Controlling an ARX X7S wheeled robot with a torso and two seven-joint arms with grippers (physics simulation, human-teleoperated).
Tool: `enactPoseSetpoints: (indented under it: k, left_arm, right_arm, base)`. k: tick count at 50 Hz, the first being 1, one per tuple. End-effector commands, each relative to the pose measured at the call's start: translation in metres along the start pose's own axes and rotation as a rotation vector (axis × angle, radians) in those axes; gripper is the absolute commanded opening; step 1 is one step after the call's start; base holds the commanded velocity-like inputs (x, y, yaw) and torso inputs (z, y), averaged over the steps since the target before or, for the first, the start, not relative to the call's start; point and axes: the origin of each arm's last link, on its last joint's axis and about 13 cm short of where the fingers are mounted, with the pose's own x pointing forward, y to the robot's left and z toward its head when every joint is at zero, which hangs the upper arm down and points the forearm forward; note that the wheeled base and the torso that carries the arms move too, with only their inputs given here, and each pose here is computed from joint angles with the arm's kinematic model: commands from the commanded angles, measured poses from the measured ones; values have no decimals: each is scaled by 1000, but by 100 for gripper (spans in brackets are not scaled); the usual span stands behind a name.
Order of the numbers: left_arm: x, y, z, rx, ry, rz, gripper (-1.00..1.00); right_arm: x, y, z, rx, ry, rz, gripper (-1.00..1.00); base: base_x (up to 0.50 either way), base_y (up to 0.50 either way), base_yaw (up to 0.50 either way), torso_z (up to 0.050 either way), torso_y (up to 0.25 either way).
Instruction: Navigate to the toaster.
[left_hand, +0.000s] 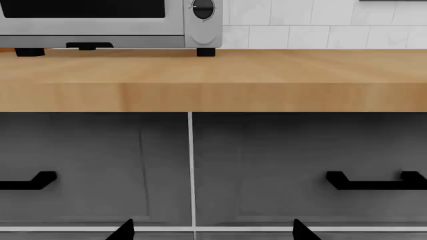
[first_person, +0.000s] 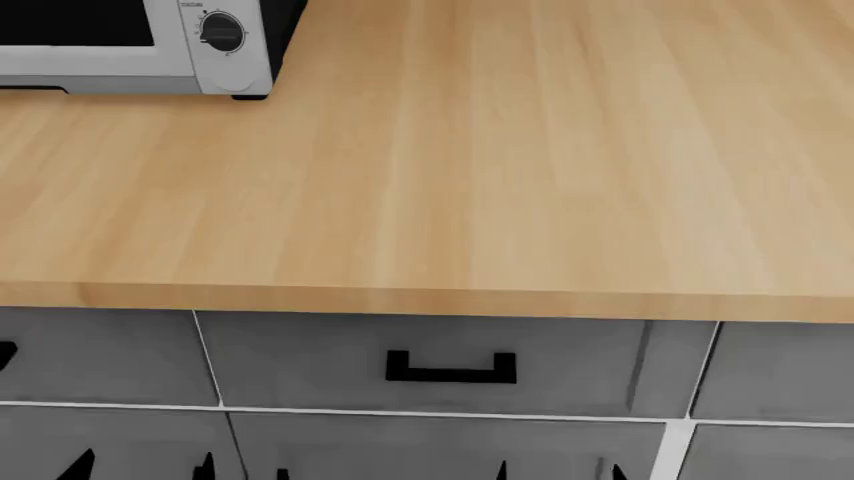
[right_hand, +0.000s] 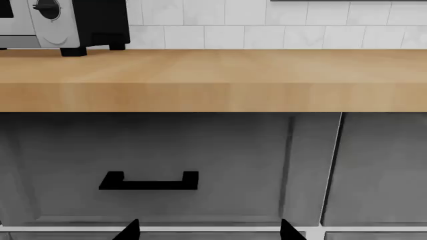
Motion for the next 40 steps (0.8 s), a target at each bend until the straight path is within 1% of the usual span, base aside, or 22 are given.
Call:
enactPoseSetpoints:
  k: [1,12,17,19,20,21,30,40]
  left_arm:
    - [-1,0,1,0,0,0,100]
    - [1,0,0,-1,5,19,100]
    - [0,-1,1,25,3,17,100]
    - [0,-2,0,34,28,7,100]
    - [-20,-6,16,74,-78,42,100]
    - [0,-2,-1,40,31,4,100]
    - [5,2,-5,38,41,1,100]
    - [6,3,-5,37,40,16,100]
  right_arm:
    - [0,0,-1,0,0,0,100]
    - [2,-1,-1,-5,2,-20,100]
    - [1,-1,-1,-7,1,-20,100]
    - [1,-1,0,-10,1,-21,100]
    - [-5,-3,8,-134,-43,12,100]
    - [1,-1,0,-10,0,-22,100]
    - [5,5,-3,0,0,-20,100]
    - [6,5,-4,6,-1,-17,100]
  base:
    - [0,0,0,0,0]
    - [0,0,0,0,0]
    - [0,0,0,0,0]
    - [0,0,0,0,0]
    - [0,0,0,0,0]
    - [0,0,0,0,0]
    - [0,0,0,0,0]
    - [0,0,0,0,0]
